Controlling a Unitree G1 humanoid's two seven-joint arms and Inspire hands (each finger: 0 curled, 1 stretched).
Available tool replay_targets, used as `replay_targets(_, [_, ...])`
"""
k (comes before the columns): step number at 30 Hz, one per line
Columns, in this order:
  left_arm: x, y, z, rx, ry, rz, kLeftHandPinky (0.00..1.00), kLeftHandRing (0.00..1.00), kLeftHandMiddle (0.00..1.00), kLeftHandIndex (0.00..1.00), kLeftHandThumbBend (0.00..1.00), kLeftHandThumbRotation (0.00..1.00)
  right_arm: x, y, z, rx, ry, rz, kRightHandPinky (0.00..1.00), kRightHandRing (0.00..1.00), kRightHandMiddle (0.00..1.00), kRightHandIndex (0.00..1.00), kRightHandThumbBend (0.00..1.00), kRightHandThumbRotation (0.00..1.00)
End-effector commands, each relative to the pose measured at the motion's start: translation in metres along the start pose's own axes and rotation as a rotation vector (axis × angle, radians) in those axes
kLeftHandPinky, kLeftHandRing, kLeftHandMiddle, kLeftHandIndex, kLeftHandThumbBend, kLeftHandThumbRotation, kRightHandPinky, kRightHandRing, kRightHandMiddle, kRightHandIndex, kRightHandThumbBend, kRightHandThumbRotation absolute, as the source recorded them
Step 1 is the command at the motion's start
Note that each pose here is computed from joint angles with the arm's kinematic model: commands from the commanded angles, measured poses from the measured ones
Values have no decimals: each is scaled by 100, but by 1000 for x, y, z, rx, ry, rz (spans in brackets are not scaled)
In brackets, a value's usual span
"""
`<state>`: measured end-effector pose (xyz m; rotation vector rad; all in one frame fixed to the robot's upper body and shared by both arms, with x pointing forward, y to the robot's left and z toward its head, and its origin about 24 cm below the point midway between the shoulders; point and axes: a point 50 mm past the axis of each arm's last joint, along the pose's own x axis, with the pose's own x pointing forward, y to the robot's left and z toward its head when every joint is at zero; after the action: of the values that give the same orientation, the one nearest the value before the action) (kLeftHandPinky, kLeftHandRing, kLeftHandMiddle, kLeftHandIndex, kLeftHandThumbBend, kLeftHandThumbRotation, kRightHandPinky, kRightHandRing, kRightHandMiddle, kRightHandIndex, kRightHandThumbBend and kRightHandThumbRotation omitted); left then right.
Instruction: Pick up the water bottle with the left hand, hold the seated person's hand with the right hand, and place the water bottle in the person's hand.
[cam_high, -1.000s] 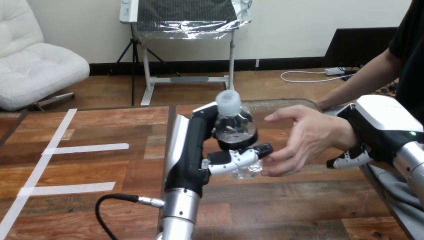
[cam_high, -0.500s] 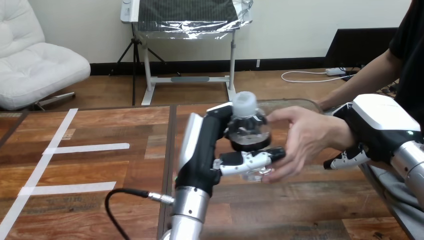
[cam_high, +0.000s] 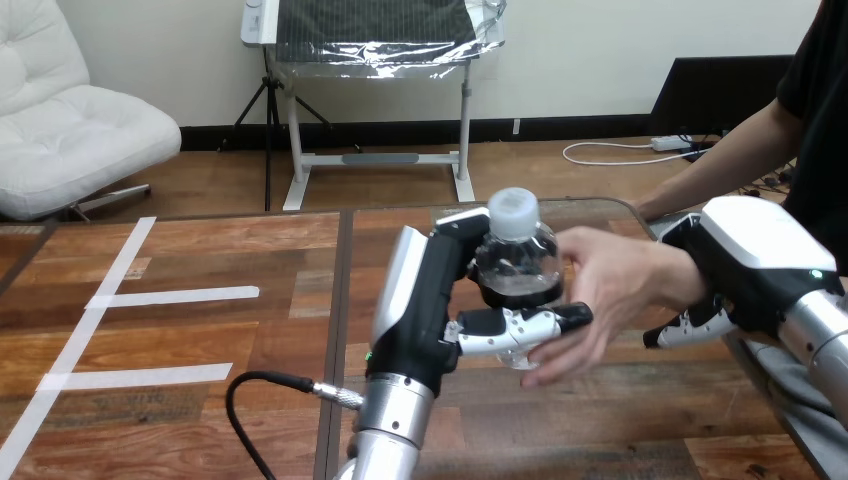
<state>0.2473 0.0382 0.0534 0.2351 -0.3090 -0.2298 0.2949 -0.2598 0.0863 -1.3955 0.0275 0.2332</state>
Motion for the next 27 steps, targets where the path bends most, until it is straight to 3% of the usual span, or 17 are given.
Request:
replay_targets(1, [33, -27, 53, -160, -185, 32, 36, 40, 44, 45, 66, 0, 3, -19, 5, -5, -18, -82, 20, 27, 36, 38, 78, 0])
replay_targets(27, [34, -48, 63, -185, -201, -18, 34, 39, 44, 45, 67, 0, 2, -18, 3, 16, -21, -88, 20, 27, 35, 37, 78, 0])
